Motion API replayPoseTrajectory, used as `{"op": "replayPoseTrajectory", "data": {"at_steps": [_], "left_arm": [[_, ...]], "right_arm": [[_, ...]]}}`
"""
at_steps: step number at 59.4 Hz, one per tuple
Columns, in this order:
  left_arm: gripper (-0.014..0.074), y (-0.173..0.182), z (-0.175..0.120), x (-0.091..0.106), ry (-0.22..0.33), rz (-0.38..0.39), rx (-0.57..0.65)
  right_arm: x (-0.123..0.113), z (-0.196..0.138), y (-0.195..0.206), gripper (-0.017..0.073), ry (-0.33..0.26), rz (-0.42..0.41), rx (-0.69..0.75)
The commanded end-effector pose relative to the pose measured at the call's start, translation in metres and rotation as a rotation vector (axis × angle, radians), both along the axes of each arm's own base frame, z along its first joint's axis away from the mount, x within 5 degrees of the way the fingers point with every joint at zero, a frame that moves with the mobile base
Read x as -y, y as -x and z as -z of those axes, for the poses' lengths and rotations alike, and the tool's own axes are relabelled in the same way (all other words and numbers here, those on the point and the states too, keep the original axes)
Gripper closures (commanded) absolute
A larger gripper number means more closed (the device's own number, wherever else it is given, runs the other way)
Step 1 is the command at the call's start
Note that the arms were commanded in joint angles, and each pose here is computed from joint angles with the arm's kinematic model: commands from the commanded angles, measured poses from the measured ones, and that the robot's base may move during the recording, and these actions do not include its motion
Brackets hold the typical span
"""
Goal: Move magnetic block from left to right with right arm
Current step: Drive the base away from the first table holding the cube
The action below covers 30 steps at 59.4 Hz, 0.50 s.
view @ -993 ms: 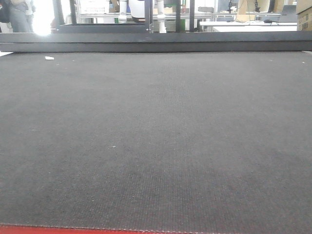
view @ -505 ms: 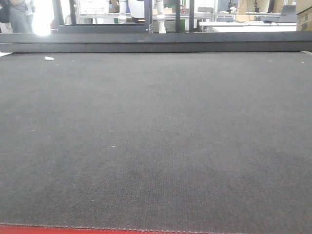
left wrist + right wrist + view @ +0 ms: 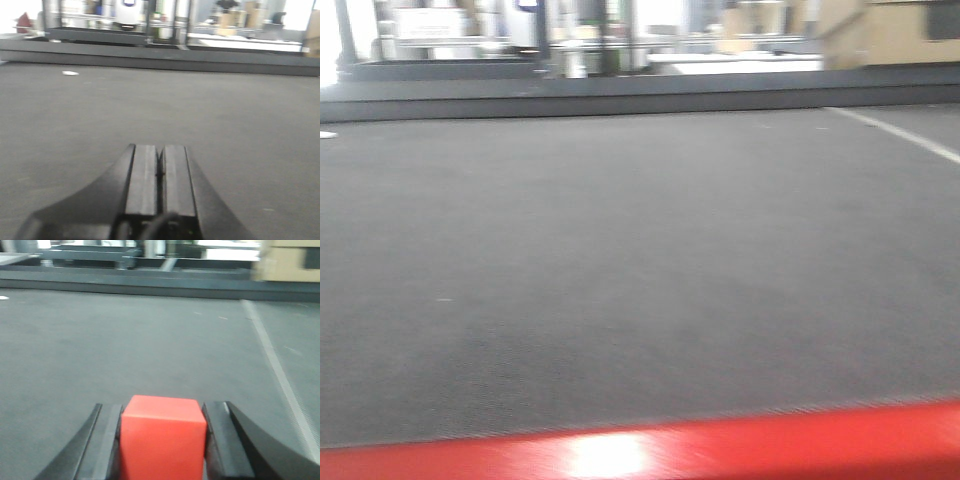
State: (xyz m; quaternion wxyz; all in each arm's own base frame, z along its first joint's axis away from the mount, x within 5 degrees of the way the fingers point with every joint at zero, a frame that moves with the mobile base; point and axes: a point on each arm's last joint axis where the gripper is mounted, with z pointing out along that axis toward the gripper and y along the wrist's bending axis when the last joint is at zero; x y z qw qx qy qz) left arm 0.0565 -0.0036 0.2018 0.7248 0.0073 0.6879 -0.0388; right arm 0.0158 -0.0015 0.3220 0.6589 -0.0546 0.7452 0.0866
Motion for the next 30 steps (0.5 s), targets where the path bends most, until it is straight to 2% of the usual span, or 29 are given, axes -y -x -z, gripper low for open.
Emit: {"op": "replayPoseTrajectory", "data": {"at_steps": [1, 30], "left_arm": [[0.0710, 0.0015, -0.0057, 0.0001, 0.010, 0.004, 0.093], [0.0710, 0.0015, -0.0057, 0.0001, 0.010, 0.004, 0.093]], "right_arm": [[0.0001, -0.0152, -0.0003, 0.0355, 0.001, 0.001, 0.103], [0.0001, -0.0152, -0.0003, 0.0355, 0.001, 0.001, 0.103]]}}
